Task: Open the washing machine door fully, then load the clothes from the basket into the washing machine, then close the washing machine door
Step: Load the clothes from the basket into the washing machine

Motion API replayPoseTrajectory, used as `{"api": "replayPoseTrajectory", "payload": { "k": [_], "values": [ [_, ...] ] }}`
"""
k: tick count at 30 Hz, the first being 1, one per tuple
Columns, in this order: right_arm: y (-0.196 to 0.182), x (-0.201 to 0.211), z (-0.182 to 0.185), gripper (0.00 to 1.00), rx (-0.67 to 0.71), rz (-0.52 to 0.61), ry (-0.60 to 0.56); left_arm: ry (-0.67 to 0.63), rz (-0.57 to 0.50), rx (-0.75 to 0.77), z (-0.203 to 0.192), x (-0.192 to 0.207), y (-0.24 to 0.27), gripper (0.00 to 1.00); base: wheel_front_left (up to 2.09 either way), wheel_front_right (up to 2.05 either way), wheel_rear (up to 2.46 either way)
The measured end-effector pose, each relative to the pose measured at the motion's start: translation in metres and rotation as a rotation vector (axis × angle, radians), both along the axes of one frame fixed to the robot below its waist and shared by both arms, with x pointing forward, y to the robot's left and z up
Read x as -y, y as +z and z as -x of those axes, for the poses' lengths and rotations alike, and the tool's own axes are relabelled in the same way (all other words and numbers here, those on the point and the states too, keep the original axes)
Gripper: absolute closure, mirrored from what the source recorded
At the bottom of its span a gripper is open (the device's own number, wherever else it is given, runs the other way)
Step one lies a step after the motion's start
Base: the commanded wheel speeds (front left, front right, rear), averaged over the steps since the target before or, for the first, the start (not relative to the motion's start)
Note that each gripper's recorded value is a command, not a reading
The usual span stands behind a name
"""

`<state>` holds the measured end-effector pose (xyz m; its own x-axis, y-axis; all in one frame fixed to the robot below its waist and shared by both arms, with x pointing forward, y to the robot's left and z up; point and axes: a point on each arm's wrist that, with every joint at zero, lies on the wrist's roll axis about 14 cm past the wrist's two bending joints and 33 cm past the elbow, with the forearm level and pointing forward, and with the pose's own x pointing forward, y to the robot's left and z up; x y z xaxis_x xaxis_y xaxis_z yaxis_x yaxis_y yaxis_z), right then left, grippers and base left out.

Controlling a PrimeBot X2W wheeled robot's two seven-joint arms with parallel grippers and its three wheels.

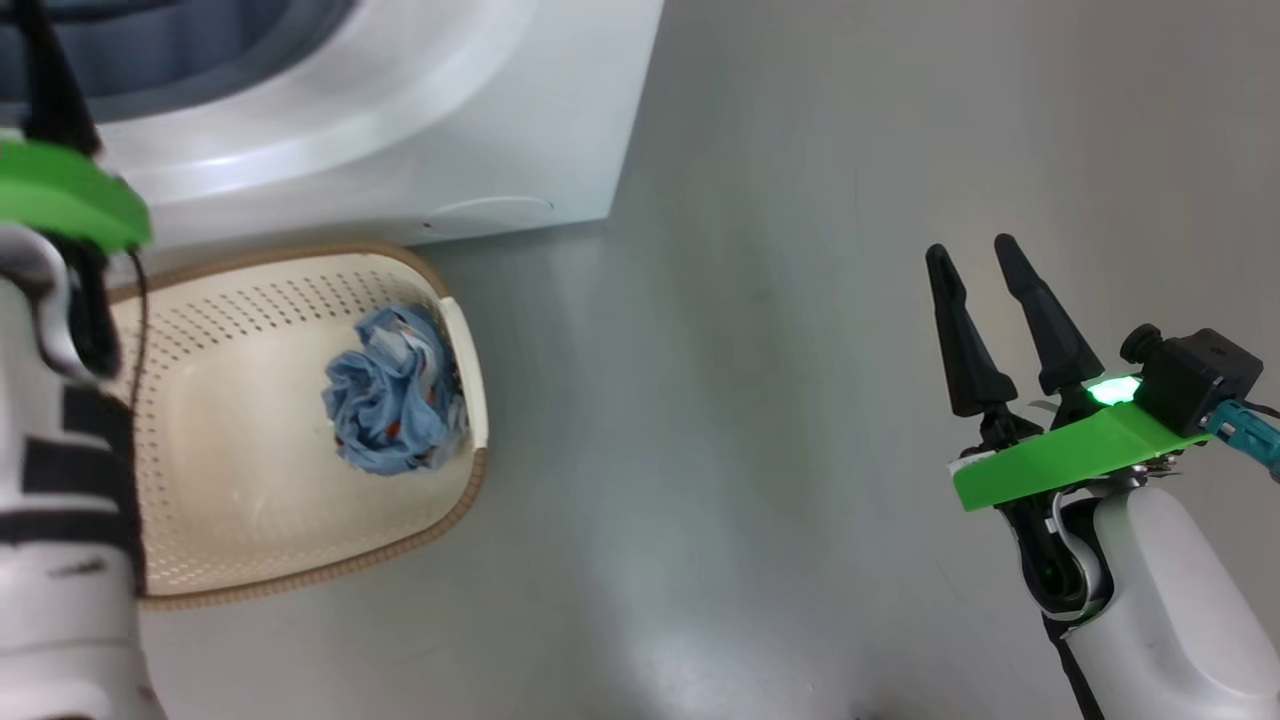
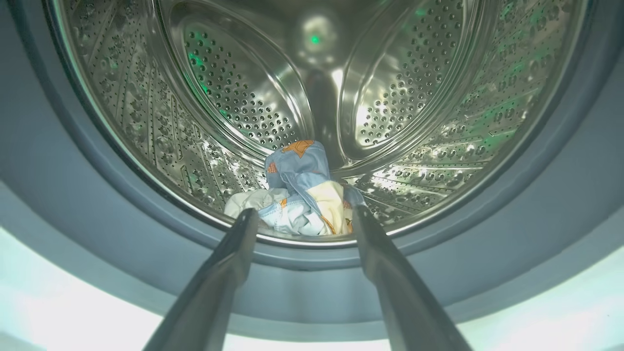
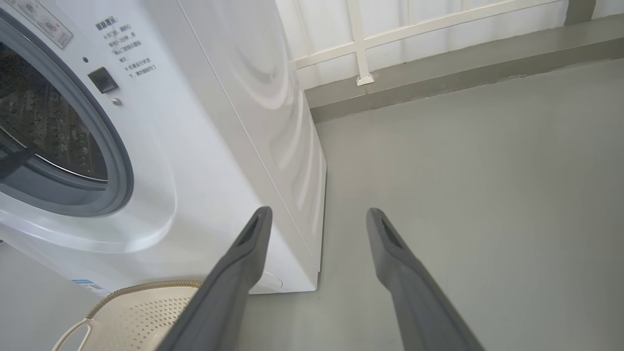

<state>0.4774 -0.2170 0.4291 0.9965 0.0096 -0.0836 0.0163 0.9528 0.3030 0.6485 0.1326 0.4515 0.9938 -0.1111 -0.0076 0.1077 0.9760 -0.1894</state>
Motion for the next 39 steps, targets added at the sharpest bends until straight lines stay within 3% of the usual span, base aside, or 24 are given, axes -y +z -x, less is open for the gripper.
{"api": "replayPoseTrajectory", "payload": {
  "k": [32, 39],
  "values": [
    [0.035, -0.018, 0.030, 0.00, 0.052, 0.016, 0.081, 0.032, -0.044, -0.041, 0.150, -0.028, 0.000, 0.00, 0.00, 0.00, 0.00],
    [0.041, -0.013, 0.052, 0.00, 0.053, 0.027, 0.073, 0.054, -0.038, -0.064, 0.198, -0.039, -0.004, 0.00, 0.00, 0.00, 0.00]
  ]
}}
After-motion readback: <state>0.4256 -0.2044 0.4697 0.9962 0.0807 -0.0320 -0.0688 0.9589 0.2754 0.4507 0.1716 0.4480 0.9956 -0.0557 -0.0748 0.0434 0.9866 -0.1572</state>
